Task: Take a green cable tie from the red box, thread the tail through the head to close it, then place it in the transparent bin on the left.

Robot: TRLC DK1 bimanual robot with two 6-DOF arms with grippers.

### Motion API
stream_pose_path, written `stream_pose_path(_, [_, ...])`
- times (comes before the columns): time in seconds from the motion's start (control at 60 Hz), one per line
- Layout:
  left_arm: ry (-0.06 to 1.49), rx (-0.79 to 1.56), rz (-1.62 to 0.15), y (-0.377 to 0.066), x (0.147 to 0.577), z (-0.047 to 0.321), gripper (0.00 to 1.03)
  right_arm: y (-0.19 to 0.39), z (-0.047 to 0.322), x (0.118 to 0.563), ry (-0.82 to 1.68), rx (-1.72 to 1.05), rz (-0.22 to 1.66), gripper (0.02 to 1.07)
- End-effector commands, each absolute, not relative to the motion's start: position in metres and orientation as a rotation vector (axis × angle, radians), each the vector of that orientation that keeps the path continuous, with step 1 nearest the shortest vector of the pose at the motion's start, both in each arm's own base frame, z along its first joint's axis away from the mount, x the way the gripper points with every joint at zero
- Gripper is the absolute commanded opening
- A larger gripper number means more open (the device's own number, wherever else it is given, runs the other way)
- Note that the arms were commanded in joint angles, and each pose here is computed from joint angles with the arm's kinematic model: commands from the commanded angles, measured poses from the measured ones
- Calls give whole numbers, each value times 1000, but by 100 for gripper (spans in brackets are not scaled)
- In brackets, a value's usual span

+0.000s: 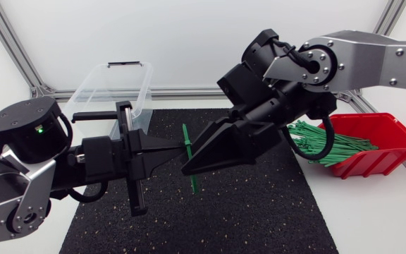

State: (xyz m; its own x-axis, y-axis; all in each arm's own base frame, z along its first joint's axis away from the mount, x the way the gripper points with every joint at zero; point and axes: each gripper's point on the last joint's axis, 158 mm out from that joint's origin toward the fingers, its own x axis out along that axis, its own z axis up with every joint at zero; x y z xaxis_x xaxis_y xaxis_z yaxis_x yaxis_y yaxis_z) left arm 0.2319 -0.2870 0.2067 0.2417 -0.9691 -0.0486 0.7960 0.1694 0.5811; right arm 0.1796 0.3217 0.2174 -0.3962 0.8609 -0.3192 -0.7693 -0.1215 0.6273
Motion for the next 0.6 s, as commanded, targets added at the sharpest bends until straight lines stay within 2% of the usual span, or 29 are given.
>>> stream_pose_path(0.0, [-361,539,-1324,-287,222,203,3,322,217,174,878,128,1773,103])
stream_pose_path(0.167, [-353,531,-1303,-283,231,210,3,317,213,182,841,76,1732,103])
stream_pose_path(0.5, [-336,497,-1314,-278,230,220,3,302,179,207,855,-33,1585,103])
stream_pose_path(0.583, [-333,495,-1319,-279,228,220,3,298,183,219,791,-80,1526,103])
